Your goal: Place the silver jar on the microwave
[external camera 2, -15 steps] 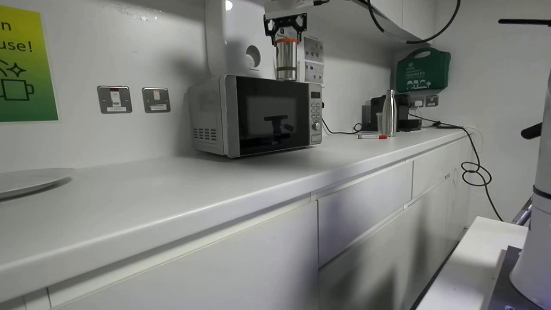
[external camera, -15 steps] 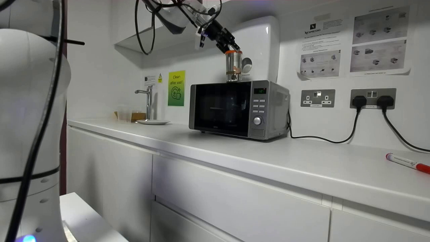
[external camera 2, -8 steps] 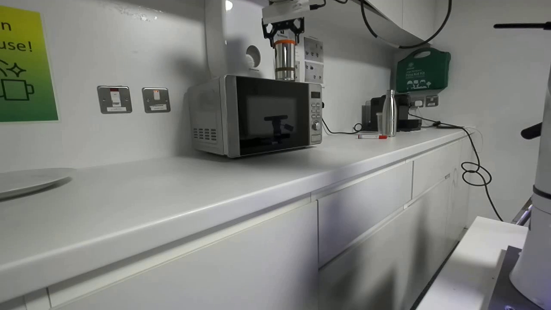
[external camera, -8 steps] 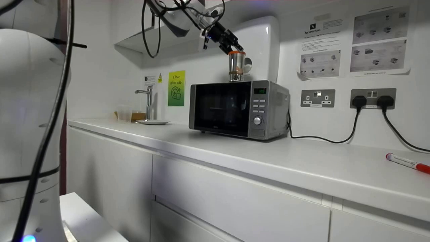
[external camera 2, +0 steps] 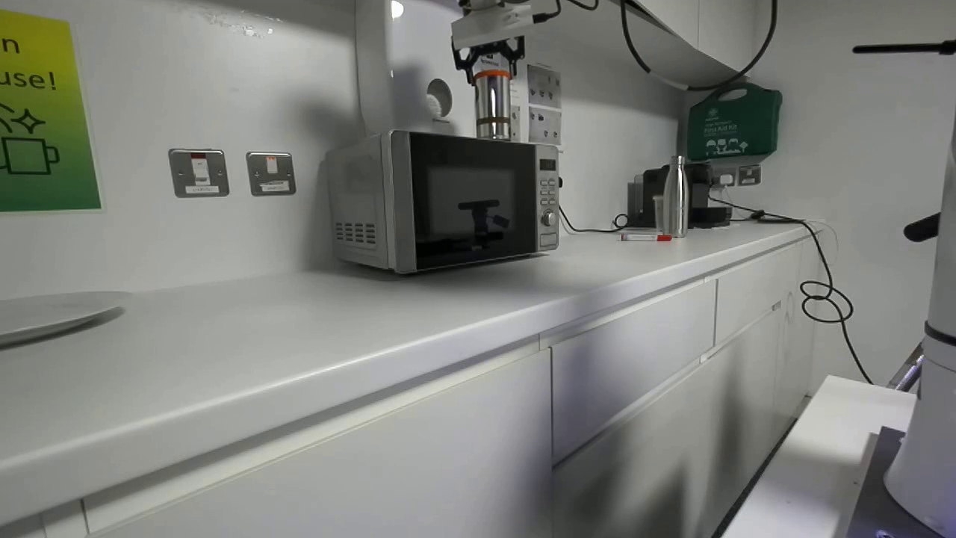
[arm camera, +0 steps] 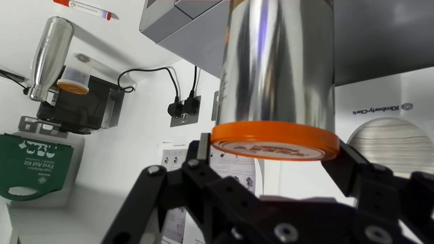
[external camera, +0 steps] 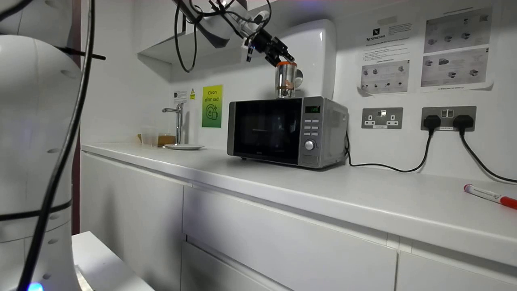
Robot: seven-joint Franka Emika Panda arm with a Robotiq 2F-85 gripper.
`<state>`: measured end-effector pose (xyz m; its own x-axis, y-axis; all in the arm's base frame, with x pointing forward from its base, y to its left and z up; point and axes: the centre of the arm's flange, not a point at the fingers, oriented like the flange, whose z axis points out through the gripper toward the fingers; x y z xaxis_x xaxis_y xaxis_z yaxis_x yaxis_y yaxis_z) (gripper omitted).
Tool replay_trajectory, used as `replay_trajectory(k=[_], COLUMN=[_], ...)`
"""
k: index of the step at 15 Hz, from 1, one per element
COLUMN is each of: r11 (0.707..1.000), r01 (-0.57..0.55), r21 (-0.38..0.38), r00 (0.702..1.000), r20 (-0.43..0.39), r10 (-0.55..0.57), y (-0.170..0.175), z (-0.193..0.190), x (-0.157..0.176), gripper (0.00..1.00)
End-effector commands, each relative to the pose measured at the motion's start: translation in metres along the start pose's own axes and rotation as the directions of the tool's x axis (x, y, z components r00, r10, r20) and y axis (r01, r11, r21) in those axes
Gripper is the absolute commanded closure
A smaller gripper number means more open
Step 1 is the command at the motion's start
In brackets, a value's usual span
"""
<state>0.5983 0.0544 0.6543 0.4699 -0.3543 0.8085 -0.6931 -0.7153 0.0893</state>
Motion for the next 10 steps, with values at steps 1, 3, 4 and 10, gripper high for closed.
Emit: replay_trajectory(k=[1,3,4,10], r11=[1.0,1.0,1.0,1.0], r01=[-0.012,-0.011,-0.01,0.0], r21=[-0.017,-0.017,-0.018,-0.03], r00=[1.0,1.0,1.0,1.0], r20=[-0.008,-0.004,0.0,0.016], r10=[0.012,0.011,0.01,0.0], y=[-0.012,-0.012,-0.012,-0.013], z=[0.01,0.011,0.012,0.023], x=[0.002,0.002,0.001,-0.005], gripper=[0.4,0.03,0.0,0.0])
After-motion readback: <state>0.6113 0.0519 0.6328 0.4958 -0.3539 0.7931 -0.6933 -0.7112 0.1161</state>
